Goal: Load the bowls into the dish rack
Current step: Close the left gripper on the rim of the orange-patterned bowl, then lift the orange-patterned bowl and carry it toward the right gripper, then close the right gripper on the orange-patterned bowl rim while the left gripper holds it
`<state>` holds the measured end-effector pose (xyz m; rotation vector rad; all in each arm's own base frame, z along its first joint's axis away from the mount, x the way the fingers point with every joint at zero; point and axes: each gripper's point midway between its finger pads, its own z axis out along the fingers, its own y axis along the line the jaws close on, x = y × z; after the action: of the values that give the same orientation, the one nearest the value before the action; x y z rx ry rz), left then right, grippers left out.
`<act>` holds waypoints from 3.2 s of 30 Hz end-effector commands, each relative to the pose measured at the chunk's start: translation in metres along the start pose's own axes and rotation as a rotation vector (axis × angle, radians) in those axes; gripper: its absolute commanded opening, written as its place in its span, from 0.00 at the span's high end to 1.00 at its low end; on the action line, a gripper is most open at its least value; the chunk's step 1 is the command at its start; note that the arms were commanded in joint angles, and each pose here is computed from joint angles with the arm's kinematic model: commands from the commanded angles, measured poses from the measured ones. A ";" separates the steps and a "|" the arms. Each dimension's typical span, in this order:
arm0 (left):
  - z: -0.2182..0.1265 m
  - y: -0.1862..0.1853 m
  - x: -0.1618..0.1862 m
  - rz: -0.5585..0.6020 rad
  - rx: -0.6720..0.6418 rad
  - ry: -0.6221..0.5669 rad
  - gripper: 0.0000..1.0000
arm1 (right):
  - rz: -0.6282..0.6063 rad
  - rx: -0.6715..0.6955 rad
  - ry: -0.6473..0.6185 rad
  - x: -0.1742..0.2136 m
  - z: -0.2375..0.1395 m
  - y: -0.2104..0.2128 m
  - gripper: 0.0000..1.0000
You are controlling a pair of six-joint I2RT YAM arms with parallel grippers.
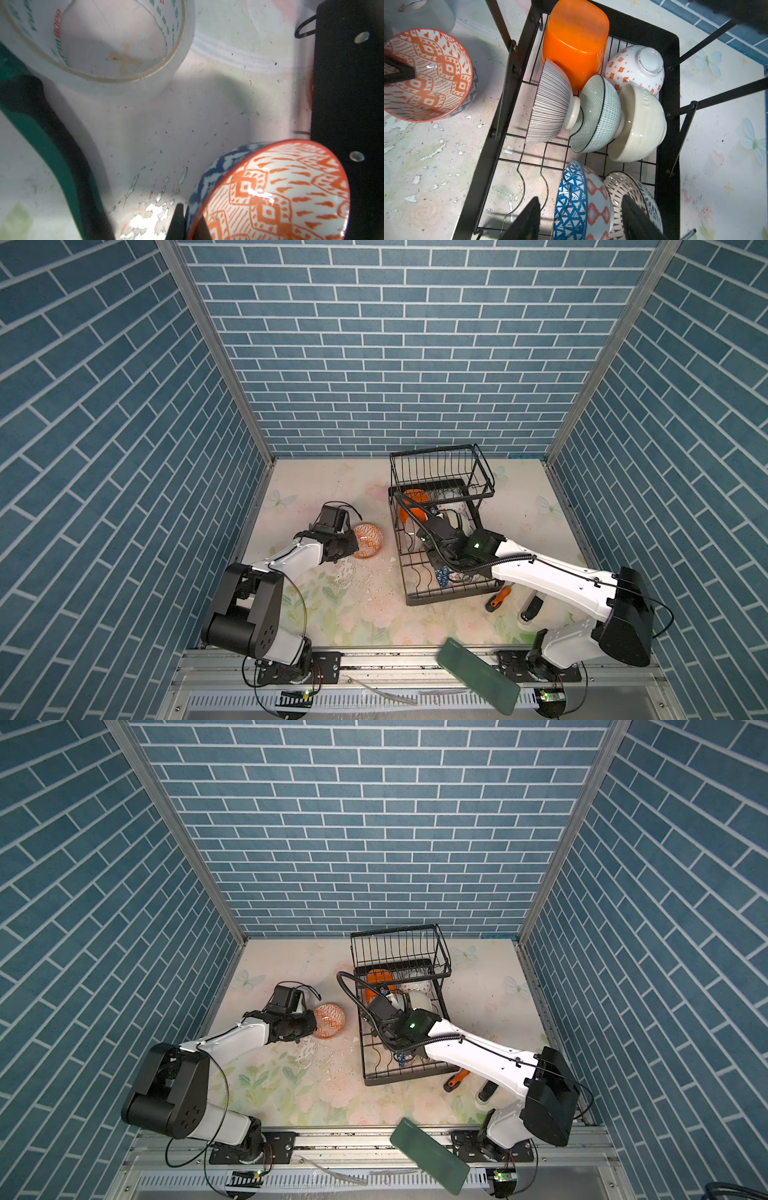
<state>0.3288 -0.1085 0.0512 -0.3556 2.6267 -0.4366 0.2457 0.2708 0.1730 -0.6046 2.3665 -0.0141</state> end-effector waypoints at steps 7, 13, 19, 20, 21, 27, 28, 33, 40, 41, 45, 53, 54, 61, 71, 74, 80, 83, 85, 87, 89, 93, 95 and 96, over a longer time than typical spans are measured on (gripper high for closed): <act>-0.021 -0.007 -0.001 0.026 0.034 -0.028 1.00 | 0.023 -0.033 -0.002 -0.004 0.004 0.013 0.37; -0.034 -0.007 0.005 0.032 0.046 -0.029 1.00 | 0.000 -0.066 0.001 -0.010 0.009 0.026 0.37; -0.050 -0.009 0.015 0.041 0.065 -0.031 1.00 | -0.020 -0.112 -0.004 -0.019 0.012 0.044 0.37; -0.053 -0.010 0.015 0.044 0.069 -0.034 1.00 | -0.022 -0.121 -0.008 -0.021 0.012 0.047 0.37; -0.057 -0.012 0.016 0.049 0.074 -0.037 1.00 | -0.024 -0.135 -0.014 -0.024 0.012 0.051 0.37; -0.072 -0.013 0.032 0.064 0.079 -0.039 1.00 | -0.033 -0.220 -0.058 -0.043 0.004 0.073 0.37; -0.075 -0.015 0.033 0.068 0.081 -0.043 1.00 | -0.037 -0.233 -0.063 -0.045 0.002 0.077 0.37; -0.092 -0.024 0.036 0.092 0.088 -0.080 1.00 | -0.061 -0.271 -0.091 -0.054 -0.007 0.090 0.38; -0.104 -0.044 0.038 0.137 0.104 -0.115 1.00 | -0.072 -0.323 -0.091 -0.057 -0.011 0.106 0.38; -0.105 -0.046 0.039 0.145 0.104 -0.118 1.00 | -0.074 -0.323 -0.088 -0.056 -0.010 0.107 0.38; -0.109 -0.056 0.041 0.174 0.108 -0.128 1.00 | -0.079 -0.310 -0.074 -0.053 -0.006 0.109 0.39; -0.109 -0.071 0.046 0.199 0.142 -0.129 1.00 | -0.079 -0.237 -0.039 -0.046 0.005 0.101 0.43; -0.109 -0.072 0.046 0.201 0.144 -0.129 1.00 | -0.077 -0.231 -0.033 -0.044 0.006 0.101 0.44; -0.109 -0.074 0.048 0.205 0.149 -0.130 1.00 | -0.072 -0.236 -0.013 -0.040 0.011 0.105 0.50; -0.110 -0.081 0.047 0.203 0.176 -0.139 1.00 | -0.060 -0.236 -0.012 -0.038 0.014 0.107 0.68; -0.109 -0.082 0.047 0.201 0.180 -0.139 1.00 | -0.055 -0.239 -0.013 -0.037 0.014 0.107 0.77; -0.110 -0.082 0.047 0.195 0.183 -0.142 1.00 | -0.055 -0.239 -0.018 -0.038 0.013 0.107 0.89; -0.110 -0.081 0.047 0.195 0.183 -0.143 1.00 | -0.054 -0.237 -0.020 -0.038 0.013 0.107 0.92; -0.109 -0.081 0.047 0.193 0.181 -0.142 1.00 | -0.055 -0.236 -0.021 -0.039 0.013 0.107 0.94; -0.108 -0.081 0.048 0.194 0.180 -0.138 1.00 | -0.055 -0.235 -0.021 -0.038 0.013 0.107 0.97; -0.107 -0.080 0.048 0.191 0.176 -0.138 1.00 | -0.056 -0.235 -0.022 -0.038 0.012 0.107 1.00; -0.107 -0.078 0.048 0.184 0.172 -0.144 0.88 | -0.058 -0.224 -0.025 -0.037 0.012 0.106 1.00; -0.108 -0.079 0.047 0.185 0.173 -0.148 0.83 | -0.058 -0.217 -0.024 -0.037 0.013 0.104 1.00; -0.108 -0.080 0.047 0.185 0.175 -0.147 0.82 | -0.058 -0.215 -0.026 -0.037 0.012 0.104 1.00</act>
<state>0.2441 -0.1655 0.1392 -0.0770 2.4827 -0.5229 0.2318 0.3843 0.1617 -0.7758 2.3591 0.2584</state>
